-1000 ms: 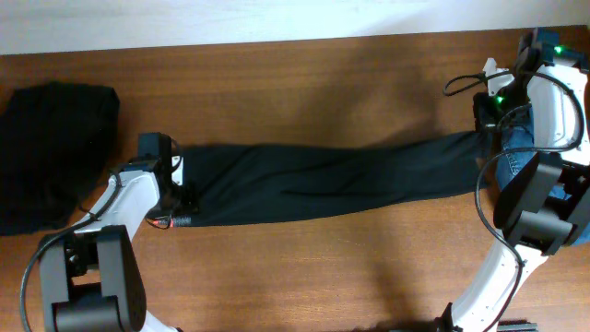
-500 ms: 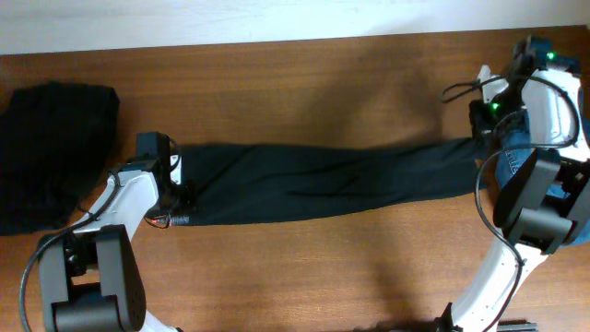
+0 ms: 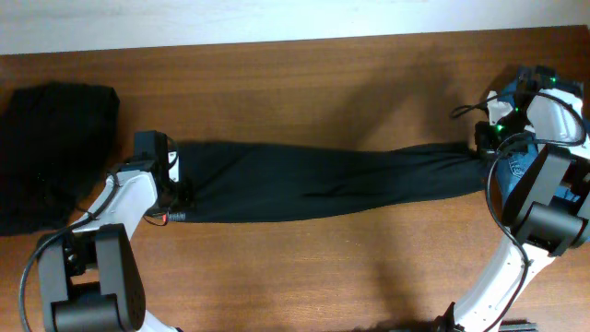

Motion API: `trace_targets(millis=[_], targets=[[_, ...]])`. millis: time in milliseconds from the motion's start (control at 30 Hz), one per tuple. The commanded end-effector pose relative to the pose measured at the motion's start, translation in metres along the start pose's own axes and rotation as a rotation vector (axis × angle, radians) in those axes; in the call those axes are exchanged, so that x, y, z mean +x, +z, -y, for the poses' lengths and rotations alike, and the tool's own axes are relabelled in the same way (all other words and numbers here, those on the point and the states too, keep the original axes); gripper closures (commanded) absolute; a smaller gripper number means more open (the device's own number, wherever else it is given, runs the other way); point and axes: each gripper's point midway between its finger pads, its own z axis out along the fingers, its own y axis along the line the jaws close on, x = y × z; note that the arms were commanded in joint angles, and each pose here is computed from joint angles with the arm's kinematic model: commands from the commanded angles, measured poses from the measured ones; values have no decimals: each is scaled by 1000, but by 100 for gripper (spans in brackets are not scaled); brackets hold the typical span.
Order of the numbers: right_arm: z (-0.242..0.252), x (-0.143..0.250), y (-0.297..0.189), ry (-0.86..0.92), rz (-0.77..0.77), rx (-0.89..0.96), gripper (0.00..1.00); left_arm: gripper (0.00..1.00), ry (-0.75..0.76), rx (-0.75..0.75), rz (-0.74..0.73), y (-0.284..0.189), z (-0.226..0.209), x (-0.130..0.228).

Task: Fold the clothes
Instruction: 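Hold both pant ends and stretch the folded pants straight between grippers, then release the cuffs and move the right gripper to the pants' middle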

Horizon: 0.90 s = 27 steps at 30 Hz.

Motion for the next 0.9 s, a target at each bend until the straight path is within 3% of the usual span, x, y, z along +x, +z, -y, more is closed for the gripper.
trace_targets(millis=[0,133,233,433,600,767,867], targets=[[5,2,5,4,-12,18,62,100,4,-56,-55,21,-14,11],[6,-2,5,3,4,24,37,100,4,-56,-51,20,-14,9],[3,-11,-2,6,34,5,32,99,4,-55,-42,19,-14,5],[-28,-36,-65,-13,127,-104,32,100,4,-54,-32,16,-13,1],[-72,-38,-110,-78,145,-142,38,100,2,-34,-19,10,-10,-7],[-124,-34,-118,-189,131,-151,46,100,1,-24,70,-39,-7,-50],[-155,-22,-115,-249,76,-166,57,100,5,24,141,-79,3,-78]])
